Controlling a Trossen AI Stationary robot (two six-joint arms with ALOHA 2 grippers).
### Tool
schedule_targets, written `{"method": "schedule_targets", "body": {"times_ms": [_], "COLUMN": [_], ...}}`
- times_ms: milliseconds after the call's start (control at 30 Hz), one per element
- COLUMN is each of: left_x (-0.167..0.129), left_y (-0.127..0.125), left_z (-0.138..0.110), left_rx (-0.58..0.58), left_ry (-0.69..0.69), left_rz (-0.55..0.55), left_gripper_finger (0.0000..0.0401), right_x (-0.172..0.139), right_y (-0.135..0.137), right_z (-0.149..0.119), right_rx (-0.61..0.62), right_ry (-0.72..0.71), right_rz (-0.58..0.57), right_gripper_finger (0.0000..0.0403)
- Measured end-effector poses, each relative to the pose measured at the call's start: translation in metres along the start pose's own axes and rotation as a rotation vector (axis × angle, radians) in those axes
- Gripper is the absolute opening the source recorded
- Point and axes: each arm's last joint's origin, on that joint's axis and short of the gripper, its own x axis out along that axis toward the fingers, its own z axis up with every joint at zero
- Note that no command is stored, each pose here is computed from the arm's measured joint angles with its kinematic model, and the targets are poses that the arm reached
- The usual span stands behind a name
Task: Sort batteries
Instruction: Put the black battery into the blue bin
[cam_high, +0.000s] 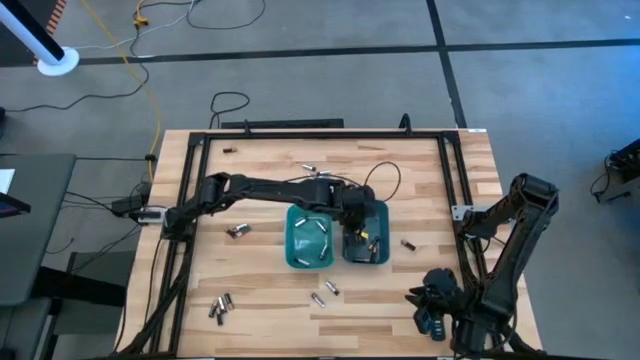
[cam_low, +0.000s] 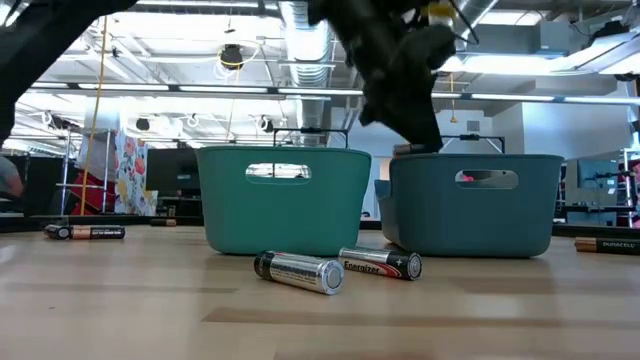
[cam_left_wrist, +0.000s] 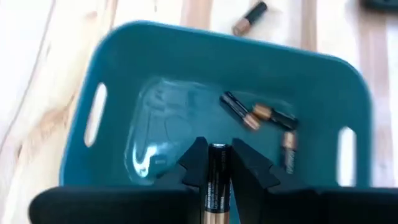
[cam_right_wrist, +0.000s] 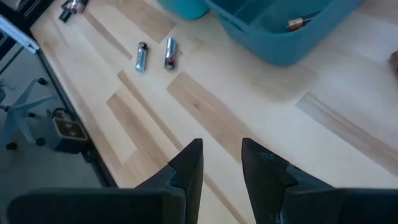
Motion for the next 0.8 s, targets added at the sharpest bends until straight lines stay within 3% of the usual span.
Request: {"method": "schedule_targets", "body": {"times_ms": [233,533,800], "left_x": [0.016,0.019,0.019], "left_y": [0.015,0.015,0.015], "left_z": [-0.01,-0.012,-0.013], "left_rx": [-0.017,0.0,-0.019], "left_ry": [-0.011,-0.013,-0.011], "left_rz": [0.005,0.002,0.003], "left_gripper_finger": [0.0041,0.0122,0.013], "right_x": [0.008,0.011,0.011], "right_y": [0.0,0.0,0.0], "right_z": [0.009,0.013,0.012], "right_rx": [0.006,-0.003,-0.005], "right_ry": [-0.023,-0.03,-0.029], "right_rz": [-0.043,-0.054,-0.054], "right_gripper_finger": [0.0127,0.0127,0.0127]}}
